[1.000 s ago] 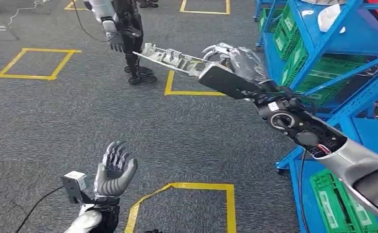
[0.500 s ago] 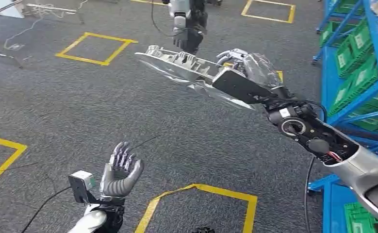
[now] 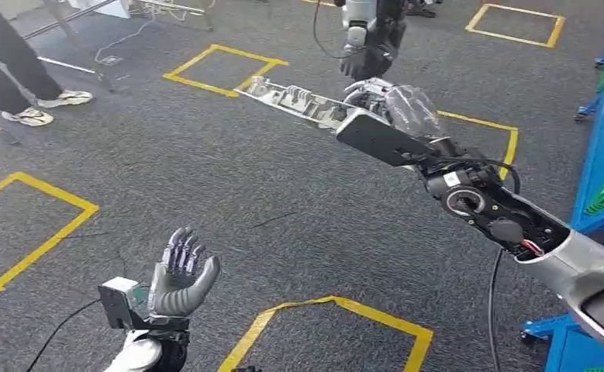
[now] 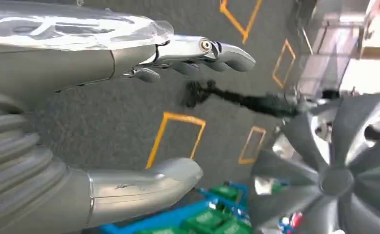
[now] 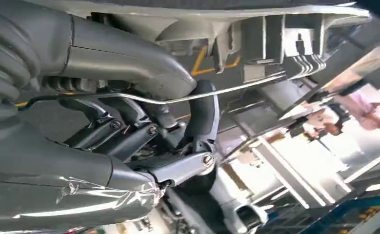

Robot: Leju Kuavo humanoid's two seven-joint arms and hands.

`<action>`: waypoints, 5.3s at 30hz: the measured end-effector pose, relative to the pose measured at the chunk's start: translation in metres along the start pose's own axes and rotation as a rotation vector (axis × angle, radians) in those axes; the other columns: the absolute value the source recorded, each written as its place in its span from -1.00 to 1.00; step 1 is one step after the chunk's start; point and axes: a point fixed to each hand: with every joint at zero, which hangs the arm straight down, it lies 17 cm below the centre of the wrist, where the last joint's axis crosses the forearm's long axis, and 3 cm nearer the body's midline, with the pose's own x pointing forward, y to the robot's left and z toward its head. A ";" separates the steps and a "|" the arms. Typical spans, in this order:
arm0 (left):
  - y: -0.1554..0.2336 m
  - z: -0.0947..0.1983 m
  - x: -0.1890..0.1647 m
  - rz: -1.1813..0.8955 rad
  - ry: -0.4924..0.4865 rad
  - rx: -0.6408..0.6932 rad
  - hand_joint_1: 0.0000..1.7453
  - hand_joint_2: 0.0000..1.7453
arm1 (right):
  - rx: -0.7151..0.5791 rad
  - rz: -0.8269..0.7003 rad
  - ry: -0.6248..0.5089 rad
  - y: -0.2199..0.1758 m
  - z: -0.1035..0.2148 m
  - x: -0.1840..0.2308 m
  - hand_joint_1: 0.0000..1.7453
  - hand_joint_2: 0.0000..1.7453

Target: Take the parts from the cabinet and place them on the table.

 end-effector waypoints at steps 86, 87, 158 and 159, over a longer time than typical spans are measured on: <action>0.012 0.016 0.009 0.028 0.018 0.030 -1.00 1.00 | -0.048 0.061 0.149 -0.038 0.069 -0.043 1.00 1.00; 0.010 0.015 0.011 0.032 0.015 0.027 -1.00 1.00 | -0.049 0.059 0.152 -0.038 0.071 -0.043 1.00 1.00; -0.012 0.008 0.025 -0.021 -0.030 -0.042 -1.00 1.00 | -0.155 0.143 0.102 -0.113 0.078 -0.004 1.00 1.00; -0.012 0.008 0.024 -0.022 -0.030 -0.043 -1.00 1.00 | -0.154 0.142 0.104 -0.112 0.079 -0.004 1.00 1.00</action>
